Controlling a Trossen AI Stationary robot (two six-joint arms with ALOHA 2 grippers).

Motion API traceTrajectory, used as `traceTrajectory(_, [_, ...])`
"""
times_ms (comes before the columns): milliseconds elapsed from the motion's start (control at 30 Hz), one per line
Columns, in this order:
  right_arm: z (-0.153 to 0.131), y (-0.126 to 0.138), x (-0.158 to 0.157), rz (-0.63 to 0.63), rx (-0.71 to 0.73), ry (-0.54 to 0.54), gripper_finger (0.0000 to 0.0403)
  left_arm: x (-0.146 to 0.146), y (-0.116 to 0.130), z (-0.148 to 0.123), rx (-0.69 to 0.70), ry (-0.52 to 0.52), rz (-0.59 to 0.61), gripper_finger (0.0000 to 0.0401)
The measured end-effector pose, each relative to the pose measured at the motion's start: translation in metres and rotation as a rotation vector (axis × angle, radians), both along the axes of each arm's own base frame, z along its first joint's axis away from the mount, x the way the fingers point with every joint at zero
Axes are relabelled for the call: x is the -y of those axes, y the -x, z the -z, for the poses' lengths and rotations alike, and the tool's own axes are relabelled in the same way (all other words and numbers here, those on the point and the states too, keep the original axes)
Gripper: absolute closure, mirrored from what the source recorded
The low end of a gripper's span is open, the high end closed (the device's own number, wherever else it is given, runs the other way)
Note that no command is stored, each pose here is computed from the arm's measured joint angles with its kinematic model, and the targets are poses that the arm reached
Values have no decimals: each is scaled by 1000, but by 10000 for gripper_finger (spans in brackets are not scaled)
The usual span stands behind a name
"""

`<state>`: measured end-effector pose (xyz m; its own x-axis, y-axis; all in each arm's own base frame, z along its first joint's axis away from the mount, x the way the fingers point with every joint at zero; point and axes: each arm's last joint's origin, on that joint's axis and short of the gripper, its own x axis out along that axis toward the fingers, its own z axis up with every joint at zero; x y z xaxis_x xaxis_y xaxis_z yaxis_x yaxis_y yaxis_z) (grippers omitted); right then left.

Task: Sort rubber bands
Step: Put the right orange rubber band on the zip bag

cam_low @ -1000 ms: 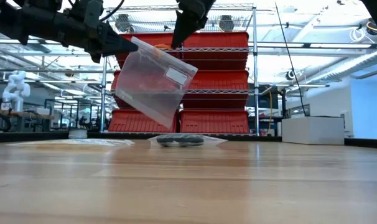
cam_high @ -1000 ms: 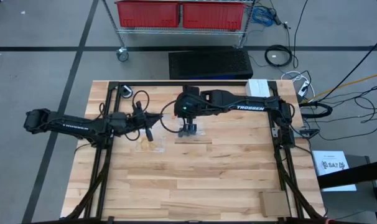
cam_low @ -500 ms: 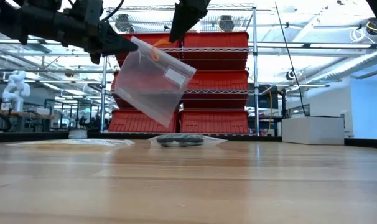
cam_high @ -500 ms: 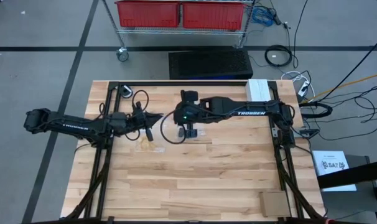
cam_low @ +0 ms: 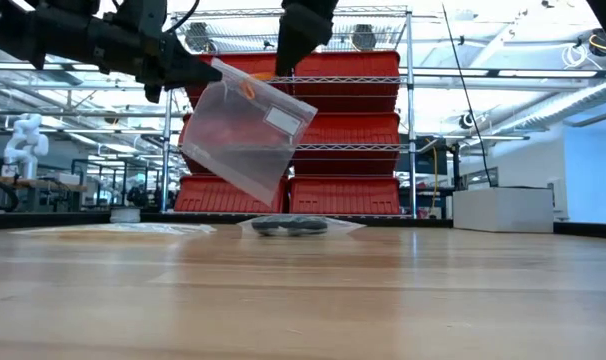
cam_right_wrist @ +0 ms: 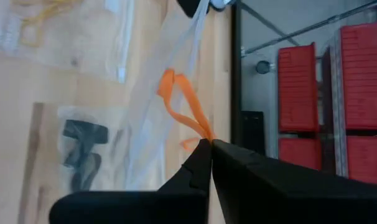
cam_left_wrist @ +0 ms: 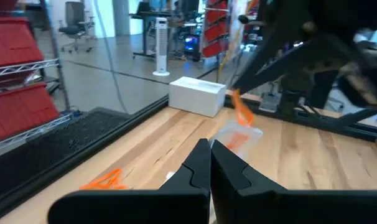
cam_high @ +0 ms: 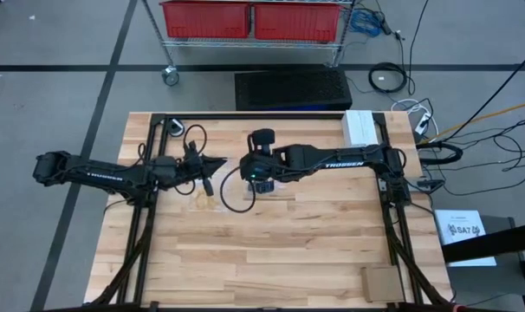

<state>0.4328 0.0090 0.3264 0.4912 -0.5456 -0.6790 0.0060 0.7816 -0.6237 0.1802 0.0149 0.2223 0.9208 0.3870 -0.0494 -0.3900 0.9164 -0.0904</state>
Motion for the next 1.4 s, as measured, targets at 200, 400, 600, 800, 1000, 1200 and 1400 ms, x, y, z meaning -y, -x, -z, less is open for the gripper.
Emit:
traceTrajectory(200, [3,-2,-5,-49,-38,48,403,-1,0,0,14,31,-19,401])
traceTrajectory(400, [20,-9,-5,-150,-160,112,403,-1,0,-1,22,40,-20,401])
traceTrajectory(600, [30,-16,-11,-208,-198,147,403,-1,0,1,10,61,-25,401])
traceTrajectory(800, [28,-19,-10,-205,-169,148,403,-1,0,1,11,62,-27,401])
traceTrajectory(1000, [33,-23,-9,-223,-150,90,403,-1,0,1,11,62,-32,401])
traceTrajectory(1200, [34,-24,-9,-200,-114,53,403,-2,0,1,7,61,-54,401])
traceTrajectory(1400, [35,-25,-4,-79,-10,-118,403,-2,-4,3,-14,60,-59,401])
